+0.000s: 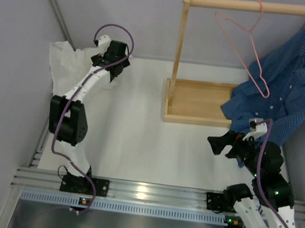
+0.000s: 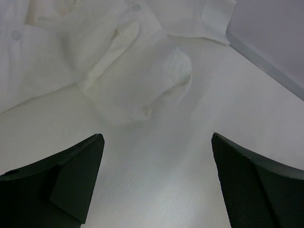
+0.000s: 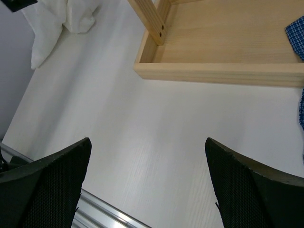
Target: Place the shirt on the hanger
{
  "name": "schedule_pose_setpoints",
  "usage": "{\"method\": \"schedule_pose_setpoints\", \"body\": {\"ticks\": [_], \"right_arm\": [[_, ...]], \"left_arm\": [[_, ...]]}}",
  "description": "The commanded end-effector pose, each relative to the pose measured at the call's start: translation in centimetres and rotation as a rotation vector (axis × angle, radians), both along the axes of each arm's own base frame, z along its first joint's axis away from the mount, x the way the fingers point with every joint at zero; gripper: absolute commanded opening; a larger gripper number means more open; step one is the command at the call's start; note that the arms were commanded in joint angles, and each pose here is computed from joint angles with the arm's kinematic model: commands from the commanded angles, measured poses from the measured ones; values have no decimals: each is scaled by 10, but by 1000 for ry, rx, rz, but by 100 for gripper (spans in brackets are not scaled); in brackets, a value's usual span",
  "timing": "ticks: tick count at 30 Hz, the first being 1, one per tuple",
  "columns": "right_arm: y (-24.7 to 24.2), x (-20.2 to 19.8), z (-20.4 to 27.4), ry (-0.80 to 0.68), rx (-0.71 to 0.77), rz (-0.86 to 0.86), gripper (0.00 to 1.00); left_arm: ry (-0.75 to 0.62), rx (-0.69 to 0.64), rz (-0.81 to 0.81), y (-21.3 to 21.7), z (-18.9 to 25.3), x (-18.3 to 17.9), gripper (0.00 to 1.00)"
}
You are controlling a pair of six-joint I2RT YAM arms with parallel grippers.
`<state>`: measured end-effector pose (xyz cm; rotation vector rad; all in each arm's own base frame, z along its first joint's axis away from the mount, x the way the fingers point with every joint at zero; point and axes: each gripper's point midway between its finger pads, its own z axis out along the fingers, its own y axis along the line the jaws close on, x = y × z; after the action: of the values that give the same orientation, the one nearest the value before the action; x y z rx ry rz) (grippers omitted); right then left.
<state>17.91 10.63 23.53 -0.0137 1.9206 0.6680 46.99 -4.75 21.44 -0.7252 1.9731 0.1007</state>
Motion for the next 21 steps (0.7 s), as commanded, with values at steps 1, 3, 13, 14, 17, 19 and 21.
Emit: {"method": "schedule_pose_setpoints", "body": {"ticks": [1, 3, 13, 14, 17, 19, 21], "right_arm": [[-2, 2, 12, -77, 0, 2, 100], [-2, 2, 12, -89, 0, 4, 100], [5, 8, 7, -91, -7, 38, 99], [5, 9, 6, -88, -8, 38, 99], [8, 9, 3, -71, -6, 54, 99], [10, 9, -1, -61, -6, 61, 99], [9, 9, -3, -57, -7, 60, 99]], "left_arm": [[-15, 22, -5, 8, -11, 87, 98], [12, 51, -29, 11, -23, 112, 98], [63, 17, -26, 9, -68, 155, 37], [58, 4, -24, 8, -64, 152, 22], [18, -9, -71, 1, -29, 142, 0], [-44, -12, -103, -5, 15, 130, 0], [-82, 2, -190, -24, 49, 117, 0]]}}
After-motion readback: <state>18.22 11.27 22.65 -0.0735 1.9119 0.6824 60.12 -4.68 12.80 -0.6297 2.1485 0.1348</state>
